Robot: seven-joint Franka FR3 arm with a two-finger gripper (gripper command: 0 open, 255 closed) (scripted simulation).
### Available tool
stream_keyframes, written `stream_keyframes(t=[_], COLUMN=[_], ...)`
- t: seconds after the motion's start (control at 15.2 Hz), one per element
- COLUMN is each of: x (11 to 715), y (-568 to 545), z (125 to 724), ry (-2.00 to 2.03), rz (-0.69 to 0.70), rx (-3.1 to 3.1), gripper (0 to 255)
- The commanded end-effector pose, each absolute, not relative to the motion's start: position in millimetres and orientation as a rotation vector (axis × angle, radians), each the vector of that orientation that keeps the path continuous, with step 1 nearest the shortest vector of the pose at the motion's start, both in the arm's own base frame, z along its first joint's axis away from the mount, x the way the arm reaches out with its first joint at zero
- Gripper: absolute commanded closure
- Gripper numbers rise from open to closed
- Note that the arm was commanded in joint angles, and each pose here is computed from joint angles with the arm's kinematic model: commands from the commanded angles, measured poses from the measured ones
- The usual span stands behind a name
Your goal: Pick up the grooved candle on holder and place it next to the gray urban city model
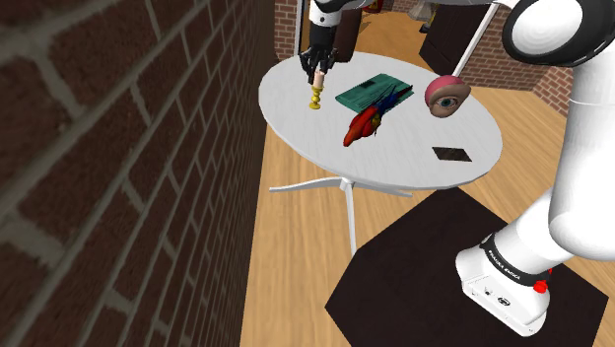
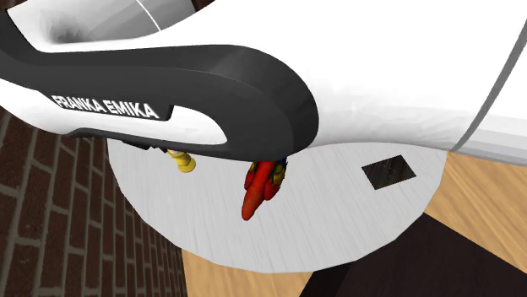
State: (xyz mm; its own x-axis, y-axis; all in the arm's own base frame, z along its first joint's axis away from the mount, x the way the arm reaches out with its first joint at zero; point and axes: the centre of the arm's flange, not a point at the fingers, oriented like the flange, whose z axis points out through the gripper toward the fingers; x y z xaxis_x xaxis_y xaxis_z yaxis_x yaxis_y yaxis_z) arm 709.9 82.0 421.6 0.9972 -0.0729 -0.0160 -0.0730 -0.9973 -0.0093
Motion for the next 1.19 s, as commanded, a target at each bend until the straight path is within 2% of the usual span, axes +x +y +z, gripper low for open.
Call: stream_keyframes(t=[0.0, 1.12], x=[709.2, 709.3], y=[81.9, 81.9], z=[431.4, 521.2], ry=[0.114, 0.114], rz=[0.025, 0.025], rx=[-3.13, -3.13], gripper=[255, 255])
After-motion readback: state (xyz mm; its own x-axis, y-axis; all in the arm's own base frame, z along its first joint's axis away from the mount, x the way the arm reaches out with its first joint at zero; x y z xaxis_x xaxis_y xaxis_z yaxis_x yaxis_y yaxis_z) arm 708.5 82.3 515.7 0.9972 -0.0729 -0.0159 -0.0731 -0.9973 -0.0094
